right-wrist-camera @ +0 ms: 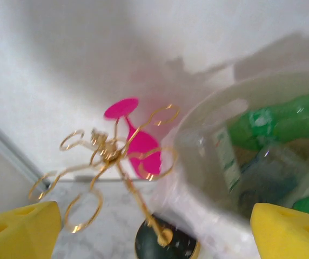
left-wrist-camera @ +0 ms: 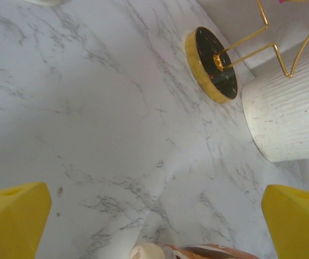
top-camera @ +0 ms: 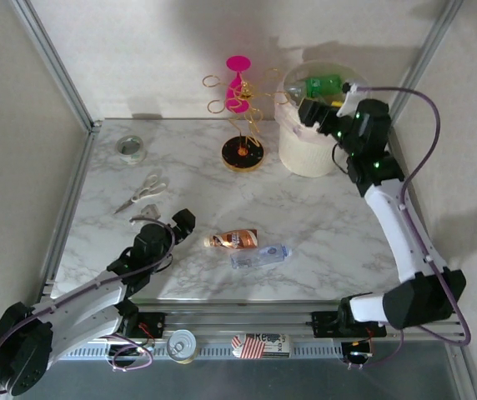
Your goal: Put the plastic bottles in the bin
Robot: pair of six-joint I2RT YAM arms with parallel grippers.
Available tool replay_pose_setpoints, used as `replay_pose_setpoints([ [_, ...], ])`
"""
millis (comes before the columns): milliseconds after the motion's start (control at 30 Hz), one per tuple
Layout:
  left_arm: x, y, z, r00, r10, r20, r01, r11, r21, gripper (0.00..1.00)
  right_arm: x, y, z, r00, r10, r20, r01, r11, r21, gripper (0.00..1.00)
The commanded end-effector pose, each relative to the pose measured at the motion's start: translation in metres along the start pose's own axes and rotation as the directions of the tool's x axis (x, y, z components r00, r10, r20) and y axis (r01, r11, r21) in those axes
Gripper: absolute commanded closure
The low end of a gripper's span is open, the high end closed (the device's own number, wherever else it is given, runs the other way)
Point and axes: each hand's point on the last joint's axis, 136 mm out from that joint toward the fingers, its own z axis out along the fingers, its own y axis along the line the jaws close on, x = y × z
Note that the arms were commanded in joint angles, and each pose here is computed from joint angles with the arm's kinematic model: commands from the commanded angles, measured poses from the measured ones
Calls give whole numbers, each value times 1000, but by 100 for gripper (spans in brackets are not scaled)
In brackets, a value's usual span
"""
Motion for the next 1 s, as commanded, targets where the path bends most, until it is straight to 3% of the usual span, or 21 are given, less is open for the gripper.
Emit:
replay_pose_setpoints([
  [0,-6,-34,4,999,39,-26,-36,995,96,0,33,11,-15,999,3,-45,-5,999,-39,7],
  [200,21,-51,9,971,166,-170,-144,980,134,0,109,33,-40,982,59,-180,-87,984,-154,1],
  [467,69,-38,2,840,419,-345,-415,905,88,0,203,22,-56,921,175,-348,-230,966,-120,1],
  [600,79,-41,2,778,510,-367,-515,852,90,0,219,14,-59,909,226,-351,-275,957,-94,1],
  [967,102,-65,22,576,735,-359,-749,650,129,0,212,13,-51,917,224,-329,-265,960,-84,1],
])
